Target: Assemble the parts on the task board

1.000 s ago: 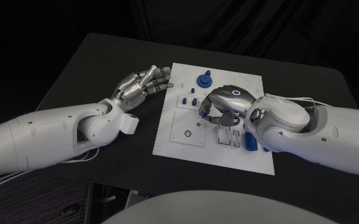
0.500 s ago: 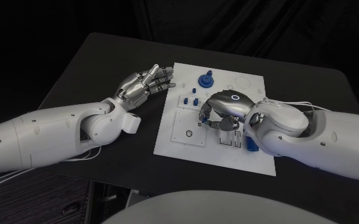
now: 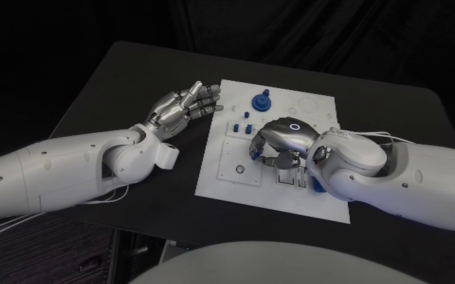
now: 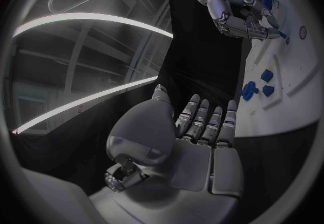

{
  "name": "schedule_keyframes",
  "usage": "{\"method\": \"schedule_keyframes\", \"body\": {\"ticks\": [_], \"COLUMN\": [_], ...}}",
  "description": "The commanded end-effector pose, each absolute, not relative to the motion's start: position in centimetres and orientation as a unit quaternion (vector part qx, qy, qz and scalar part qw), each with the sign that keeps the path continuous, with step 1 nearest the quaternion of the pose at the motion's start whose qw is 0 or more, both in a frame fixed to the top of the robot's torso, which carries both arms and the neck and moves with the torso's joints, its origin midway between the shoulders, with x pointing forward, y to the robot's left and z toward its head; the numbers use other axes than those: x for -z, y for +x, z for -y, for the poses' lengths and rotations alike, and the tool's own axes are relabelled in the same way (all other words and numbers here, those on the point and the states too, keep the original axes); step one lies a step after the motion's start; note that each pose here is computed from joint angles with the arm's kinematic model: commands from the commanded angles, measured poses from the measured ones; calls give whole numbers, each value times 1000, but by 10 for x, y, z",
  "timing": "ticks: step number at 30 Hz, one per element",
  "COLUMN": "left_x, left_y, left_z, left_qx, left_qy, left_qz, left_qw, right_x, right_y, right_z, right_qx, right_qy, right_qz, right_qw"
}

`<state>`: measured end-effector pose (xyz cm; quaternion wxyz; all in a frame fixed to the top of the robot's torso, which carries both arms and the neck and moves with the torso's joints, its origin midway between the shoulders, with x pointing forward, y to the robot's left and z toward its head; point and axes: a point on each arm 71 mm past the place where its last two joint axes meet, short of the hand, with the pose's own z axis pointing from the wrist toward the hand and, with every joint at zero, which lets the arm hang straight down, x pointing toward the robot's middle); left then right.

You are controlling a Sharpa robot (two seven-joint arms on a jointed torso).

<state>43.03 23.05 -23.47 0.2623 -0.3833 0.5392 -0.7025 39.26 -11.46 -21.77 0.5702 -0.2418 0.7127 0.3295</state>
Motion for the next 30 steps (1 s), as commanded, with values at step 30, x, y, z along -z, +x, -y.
{"method": "schedule_keyframes", "body": {"ticks": [30], "left_x": [231], "left_y": [430], "left_z": [-230], "left_qx": [733], "left_qy": [-370], "left_qz": [-507], "left_qw": [262], "right_x": [224], "right_y": [395], "right_z": [113], "right_qx": [-315], "right_qy": [-256], "right_qz": [-711], "right_qw": [574]}}
